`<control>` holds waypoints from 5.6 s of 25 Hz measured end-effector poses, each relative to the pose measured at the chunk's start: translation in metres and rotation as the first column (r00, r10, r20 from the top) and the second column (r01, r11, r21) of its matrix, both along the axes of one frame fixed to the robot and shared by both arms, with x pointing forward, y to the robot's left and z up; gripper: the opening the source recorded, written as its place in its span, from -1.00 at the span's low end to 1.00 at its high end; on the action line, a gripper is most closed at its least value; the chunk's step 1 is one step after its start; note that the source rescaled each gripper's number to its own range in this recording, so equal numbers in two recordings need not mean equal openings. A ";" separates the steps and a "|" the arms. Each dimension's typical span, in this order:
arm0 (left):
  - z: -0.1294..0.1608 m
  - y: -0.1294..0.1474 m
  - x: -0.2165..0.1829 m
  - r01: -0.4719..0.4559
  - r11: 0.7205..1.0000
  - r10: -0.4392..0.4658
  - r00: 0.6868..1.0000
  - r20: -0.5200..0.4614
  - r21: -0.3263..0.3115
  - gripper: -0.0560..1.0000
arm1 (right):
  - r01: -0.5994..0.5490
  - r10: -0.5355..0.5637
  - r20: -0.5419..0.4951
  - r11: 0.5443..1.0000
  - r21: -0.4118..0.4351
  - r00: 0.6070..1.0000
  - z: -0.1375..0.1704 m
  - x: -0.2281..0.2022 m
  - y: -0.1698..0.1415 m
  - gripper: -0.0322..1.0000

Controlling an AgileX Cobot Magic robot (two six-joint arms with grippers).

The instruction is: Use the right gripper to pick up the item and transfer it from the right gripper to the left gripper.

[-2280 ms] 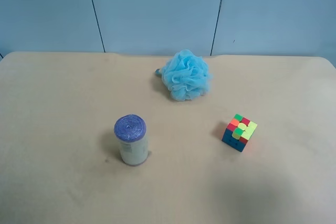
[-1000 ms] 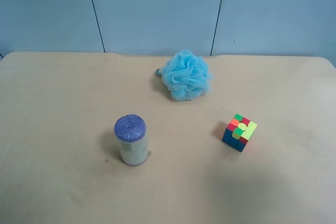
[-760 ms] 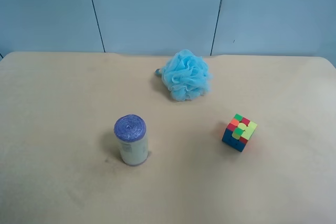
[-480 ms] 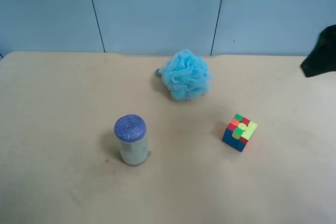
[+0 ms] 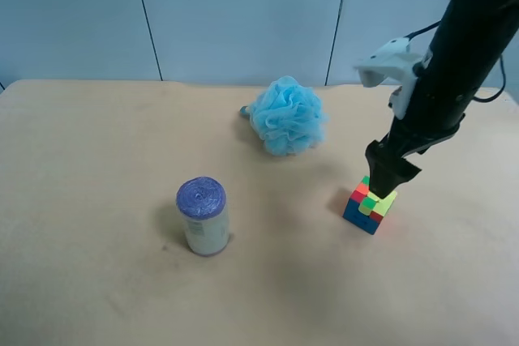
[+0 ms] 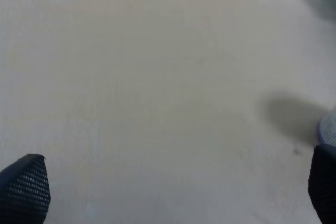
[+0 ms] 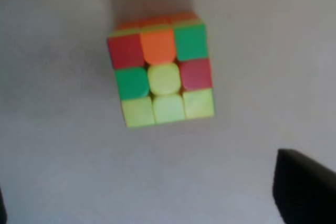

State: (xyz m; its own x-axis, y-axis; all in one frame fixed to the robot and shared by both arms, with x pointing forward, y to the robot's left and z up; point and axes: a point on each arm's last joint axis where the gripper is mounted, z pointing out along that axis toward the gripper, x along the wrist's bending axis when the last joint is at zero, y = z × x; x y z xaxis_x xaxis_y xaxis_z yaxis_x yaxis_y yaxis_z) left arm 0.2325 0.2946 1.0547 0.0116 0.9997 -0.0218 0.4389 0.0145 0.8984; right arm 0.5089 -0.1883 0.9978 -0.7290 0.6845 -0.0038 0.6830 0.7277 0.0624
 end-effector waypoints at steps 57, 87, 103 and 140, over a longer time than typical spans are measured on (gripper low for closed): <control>0.000 0.000 0.000 0.000 1.000 0.000 1.000 0.000 0.000 1.00 | -0.008 0.007 -0.018 0.999 -0.050 1.000 -0.013 0.042 0.017 -0.94; 0.000 0.000 0.000 0.000 1.000 0.000 1.000 0.000 0.000 1.00 | -0.381 0.356 0.152 0.902 0.202 0.922 0.075 -0.059 0.102 -0.94; 0.042 -0.011 0.031 0.073 0.987 -0.088 0.991 -0.097 -0.143 1.00 | -0.546 0.461 0.317 0.787 0.286 0.829 0.091 -0.069 0.118 -0.94; 0.080 -0.066 0.138 0.337 0.752 -0.590 0.728 -0.350 -0.566 0.97 | -0.786 0.497 0.668 0.576 0.224 0.555 0.103 -0.095 0.180 -0.94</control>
State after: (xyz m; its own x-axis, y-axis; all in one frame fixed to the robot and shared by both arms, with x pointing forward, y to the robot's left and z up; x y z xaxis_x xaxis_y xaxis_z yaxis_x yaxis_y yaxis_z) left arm 0.3706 0.2287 1.1343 0.3324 0.7386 -0.5865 0.8610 0.0161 0.5083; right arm 0.4140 -0.0079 1.1006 -0.9412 0.0349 -0.3361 -0.2103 0.7181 0.6634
